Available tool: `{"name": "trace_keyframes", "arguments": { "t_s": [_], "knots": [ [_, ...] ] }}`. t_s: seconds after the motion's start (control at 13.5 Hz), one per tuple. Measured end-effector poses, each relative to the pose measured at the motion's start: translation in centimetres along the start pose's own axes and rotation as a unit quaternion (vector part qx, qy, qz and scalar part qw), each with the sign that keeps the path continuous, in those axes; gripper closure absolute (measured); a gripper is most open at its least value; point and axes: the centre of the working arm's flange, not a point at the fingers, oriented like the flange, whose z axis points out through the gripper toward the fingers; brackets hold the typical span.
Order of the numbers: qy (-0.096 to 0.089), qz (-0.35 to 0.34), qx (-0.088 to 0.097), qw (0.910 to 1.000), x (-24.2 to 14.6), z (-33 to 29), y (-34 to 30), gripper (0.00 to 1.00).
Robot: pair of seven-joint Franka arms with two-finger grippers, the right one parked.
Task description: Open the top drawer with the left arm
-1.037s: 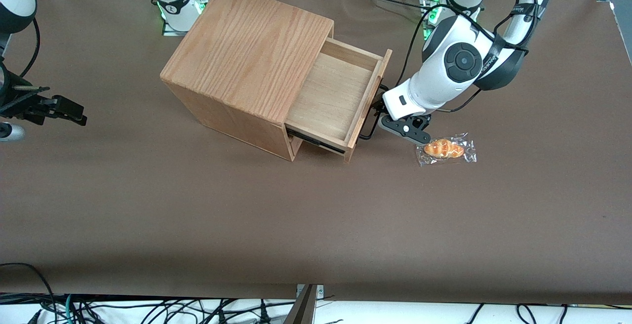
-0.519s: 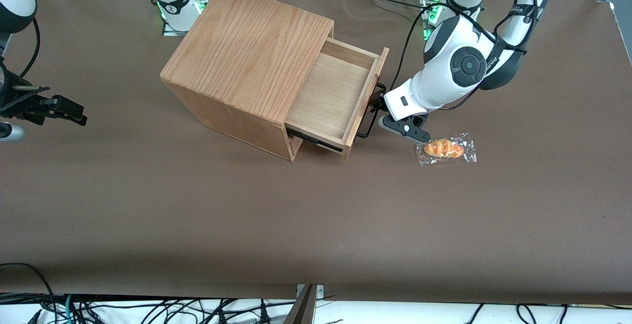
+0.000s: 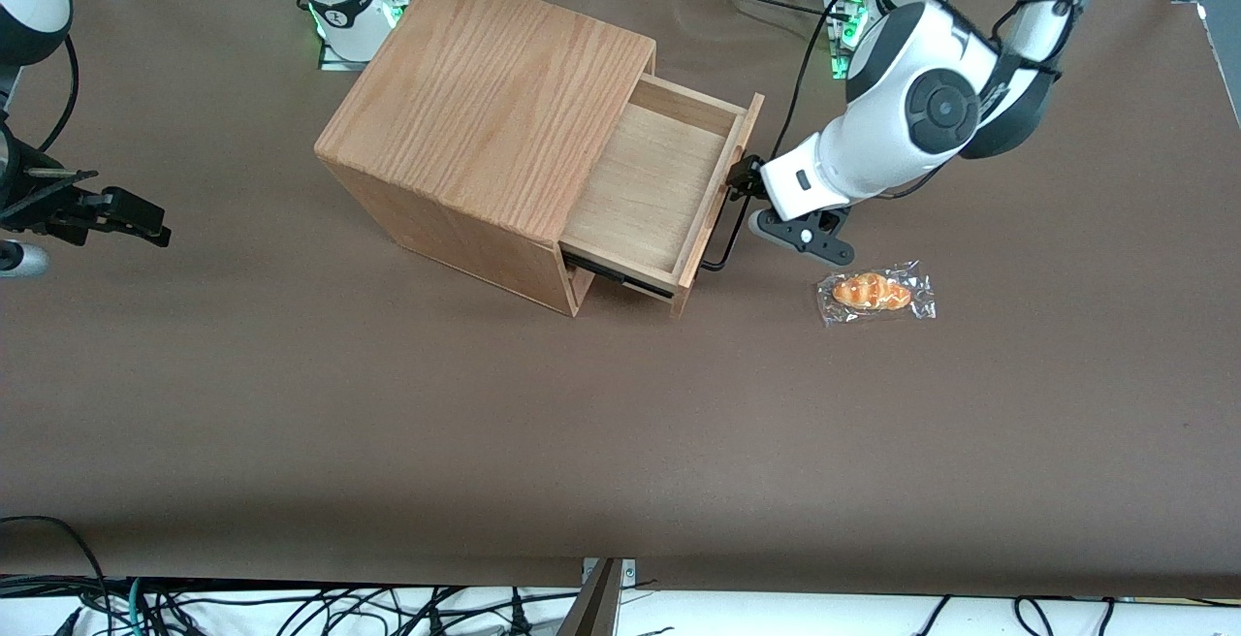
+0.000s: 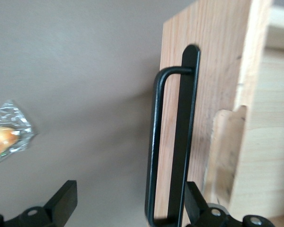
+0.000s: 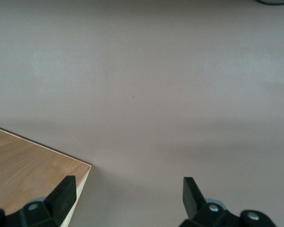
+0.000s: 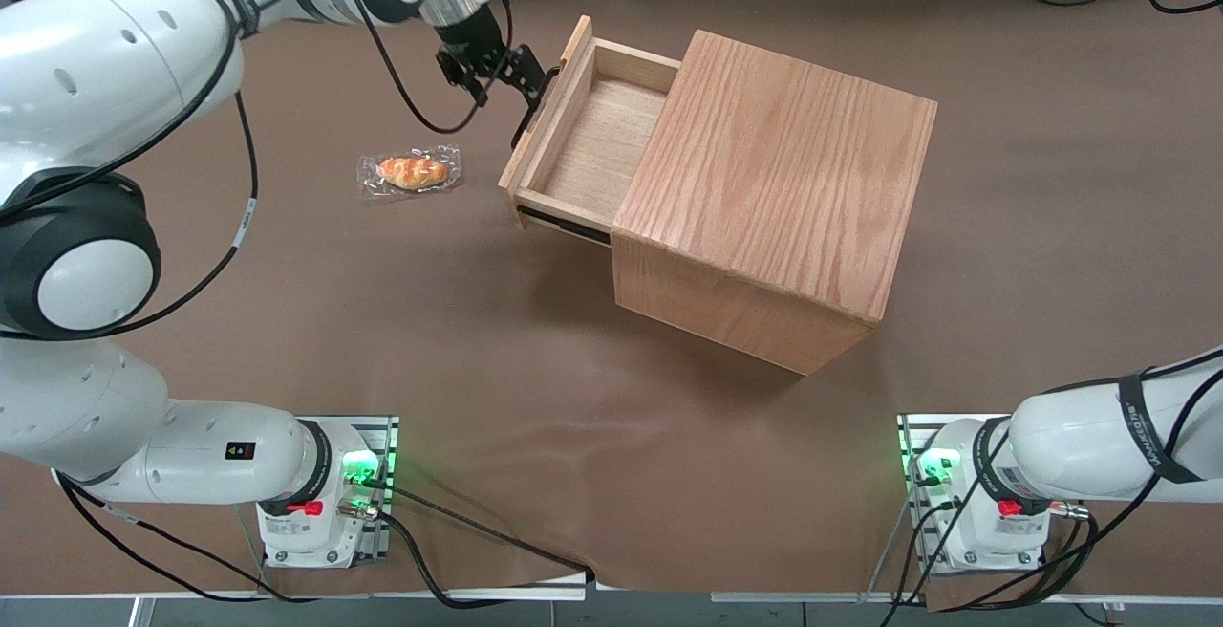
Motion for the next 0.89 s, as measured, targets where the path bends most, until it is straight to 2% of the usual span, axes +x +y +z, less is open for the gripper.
{"name": "trace_keyframes", "arguments": {
  "t_s": [0.22, 0.44, 0.52, 0.67, 0.81, 0.89],
  "knots": [
    [0.023, -0.032, 0.016, 0.9991, -1.0, -5.4, -3.6, 0.0],
    [0.062, -0.047, 0.076, 0.9941, -2.1, -10.1, -7.3, 0.0],
    [0.075, -0.056, 0.087, 0.9918, -2.5, -11.6, -8.5, 0.0],
    [0.098, -0.091, 0.093, 0.9866, -3.2, -14.7, -12.4, 0.0],
    [0.102, -0.114, 0.099, 0.9833, -4.1, -17.3, -15.6, 0.0],
    [0.099, -0.114, 0.113, 0.9821, -4.4, -18.2, -16.0, 0.0]
  ]
}}
